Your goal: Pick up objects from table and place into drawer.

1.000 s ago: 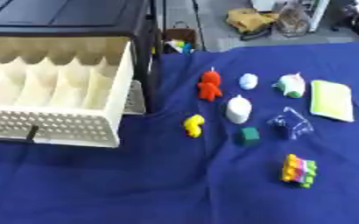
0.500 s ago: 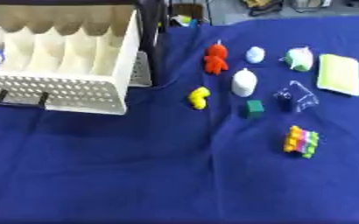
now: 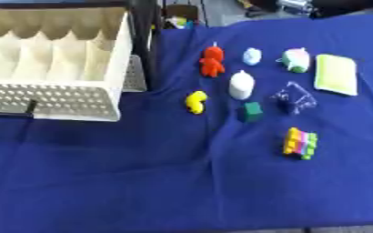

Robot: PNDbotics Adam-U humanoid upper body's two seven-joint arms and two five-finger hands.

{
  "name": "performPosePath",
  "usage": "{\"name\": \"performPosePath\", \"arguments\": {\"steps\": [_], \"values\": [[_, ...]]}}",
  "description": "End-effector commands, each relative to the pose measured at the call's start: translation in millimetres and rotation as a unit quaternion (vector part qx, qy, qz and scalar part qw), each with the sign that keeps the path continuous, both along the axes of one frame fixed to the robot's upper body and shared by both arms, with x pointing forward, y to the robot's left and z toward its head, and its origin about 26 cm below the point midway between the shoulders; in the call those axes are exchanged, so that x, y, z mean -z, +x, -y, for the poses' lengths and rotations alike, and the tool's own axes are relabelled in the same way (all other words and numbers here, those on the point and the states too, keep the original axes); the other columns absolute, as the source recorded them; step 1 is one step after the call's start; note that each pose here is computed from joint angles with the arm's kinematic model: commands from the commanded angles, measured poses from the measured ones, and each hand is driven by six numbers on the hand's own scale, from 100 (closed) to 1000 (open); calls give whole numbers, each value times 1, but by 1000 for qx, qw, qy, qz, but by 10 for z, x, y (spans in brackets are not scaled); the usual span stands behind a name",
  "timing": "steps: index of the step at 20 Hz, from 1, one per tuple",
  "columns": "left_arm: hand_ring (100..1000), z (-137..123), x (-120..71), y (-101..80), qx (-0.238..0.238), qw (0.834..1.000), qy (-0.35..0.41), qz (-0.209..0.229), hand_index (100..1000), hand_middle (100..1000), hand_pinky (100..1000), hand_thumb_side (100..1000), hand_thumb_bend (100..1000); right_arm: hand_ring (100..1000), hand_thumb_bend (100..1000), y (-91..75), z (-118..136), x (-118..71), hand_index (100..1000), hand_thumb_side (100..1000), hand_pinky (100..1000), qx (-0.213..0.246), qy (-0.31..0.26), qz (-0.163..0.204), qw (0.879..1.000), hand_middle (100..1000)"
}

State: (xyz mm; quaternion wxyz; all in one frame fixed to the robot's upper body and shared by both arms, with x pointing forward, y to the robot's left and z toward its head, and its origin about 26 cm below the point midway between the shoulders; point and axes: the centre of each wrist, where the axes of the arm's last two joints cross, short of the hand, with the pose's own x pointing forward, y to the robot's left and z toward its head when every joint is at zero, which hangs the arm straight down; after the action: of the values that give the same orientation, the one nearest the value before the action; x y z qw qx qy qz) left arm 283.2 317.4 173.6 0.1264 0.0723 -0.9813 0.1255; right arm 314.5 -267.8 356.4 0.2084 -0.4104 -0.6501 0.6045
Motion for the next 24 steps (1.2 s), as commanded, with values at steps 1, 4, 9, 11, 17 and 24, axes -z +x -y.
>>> {"name": "performPosePath", "arguments": {"steps": [1, 4, 9, 11, 17, 24], "values": [[643, -20, -73, -16, 0, 1000, 17, 6, 811, 608, 481, 985, 294, 883, 560, 8, 27, -116, 986, 859, 799, 25, -44, -7, 999, 875], [643, -17, -69, -17, 1, 1000, 18, 4, 811, 608, 481, 986, 294, 884, 551, 63, -73, -151, 986, 858, 800, 24, -74, -22, 997, 877], [643, -16, -58, -21, 3, 1000, 19, 2, 811, 608, 480, 984, 294, 887, 542, 208, -188, -142, 982, 825, 802, 37, -113, -48, 992, 879], [643, -15, -58, -21, 3, 1000, 19, 1, 811, 608, 480, 984, 293, 889, 543, 266, -202, -131, 982, 814, 804, 44, -122, -55, 990, 880], [644, -16, -59, -21, 3, 1000, 19, 1, 811, 608, 480, 983, 294, 898, 556, 363, -156, -93, 988, 754, 813, 60, -136, -75, 986, 884], [649, -11, -63, -17, 3, 1000, 19, 2, 810, 608, 480, 983, 294, 915, 648, 348, -12, -30, 1000, 573, 833, 101, -143, -126, 976, 878]]}}
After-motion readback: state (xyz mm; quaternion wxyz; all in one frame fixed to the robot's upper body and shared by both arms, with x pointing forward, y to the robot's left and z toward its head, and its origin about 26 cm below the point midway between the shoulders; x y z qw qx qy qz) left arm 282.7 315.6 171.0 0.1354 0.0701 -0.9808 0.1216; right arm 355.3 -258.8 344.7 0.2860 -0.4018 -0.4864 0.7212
